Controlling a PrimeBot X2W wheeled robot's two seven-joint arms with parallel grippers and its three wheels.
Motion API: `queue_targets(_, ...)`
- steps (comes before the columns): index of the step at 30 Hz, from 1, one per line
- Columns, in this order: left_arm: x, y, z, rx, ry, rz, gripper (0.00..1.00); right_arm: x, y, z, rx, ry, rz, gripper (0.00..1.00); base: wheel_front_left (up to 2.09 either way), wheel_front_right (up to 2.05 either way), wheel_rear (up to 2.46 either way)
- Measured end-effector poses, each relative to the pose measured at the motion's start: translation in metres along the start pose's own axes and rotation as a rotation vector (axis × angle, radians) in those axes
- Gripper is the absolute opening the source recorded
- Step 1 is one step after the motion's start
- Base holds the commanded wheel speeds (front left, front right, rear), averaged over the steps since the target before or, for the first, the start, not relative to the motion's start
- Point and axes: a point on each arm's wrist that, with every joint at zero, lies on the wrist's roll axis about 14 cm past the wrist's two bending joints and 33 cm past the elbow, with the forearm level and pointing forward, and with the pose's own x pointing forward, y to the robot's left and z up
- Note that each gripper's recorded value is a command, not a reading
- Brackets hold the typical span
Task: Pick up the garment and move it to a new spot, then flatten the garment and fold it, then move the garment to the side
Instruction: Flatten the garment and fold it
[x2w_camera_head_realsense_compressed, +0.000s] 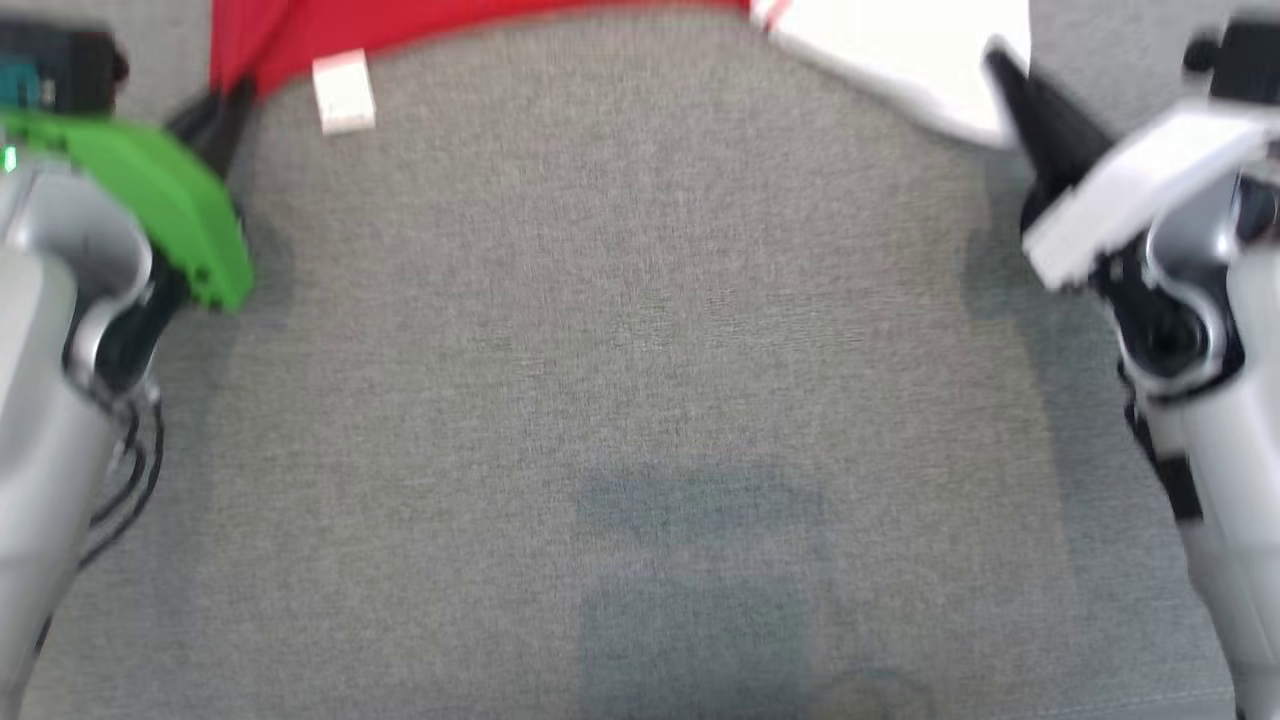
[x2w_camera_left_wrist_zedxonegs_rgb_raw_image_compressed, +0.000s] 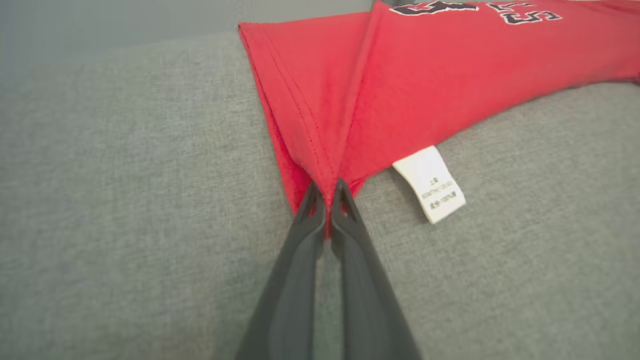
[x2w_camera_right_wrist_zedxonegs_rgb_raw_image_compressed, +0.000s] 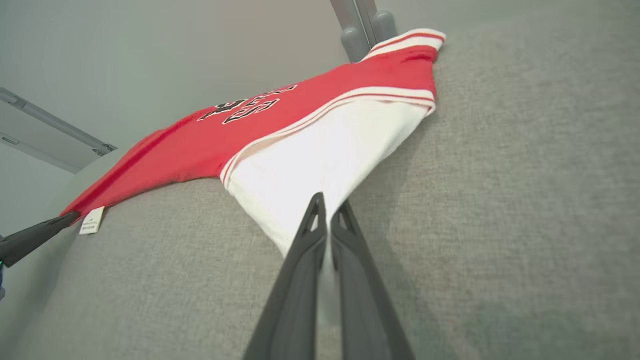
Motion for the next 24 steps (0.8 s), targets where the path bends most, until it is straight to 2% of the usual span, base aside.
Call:
queue_targets(4,-0.045,-0.001,-0.009,-0.037,0.002,0.013,0.0,-0.047,-0.003,-0.015,0.048,0.028,-0.033,0.0,0.0,0.0,0.0)
queue_targets(14,-0.14,-0.053,-0.055,-0.128,0.02,-0.006,0.0,-0.166,0.014,-0.063,0.192,0.083,-0.089,0.0,0.0,0.0,0.0)
queue_targets(17,-0.167,-0.077,-0.076,-0.192,0.023,-0.014,0.0,-0.196,0.021,-0.081,0.223,0.106,-0.111,0.0,0.0,0.0,0.0)
queue_targets(24,-0.22,-0.119,-0.114,-0.362,0.019,-0.004,0.0,-0.258,0.023,-0.12,0.371,0.145,-0.204,0.0,0.0,0.0,0.0)
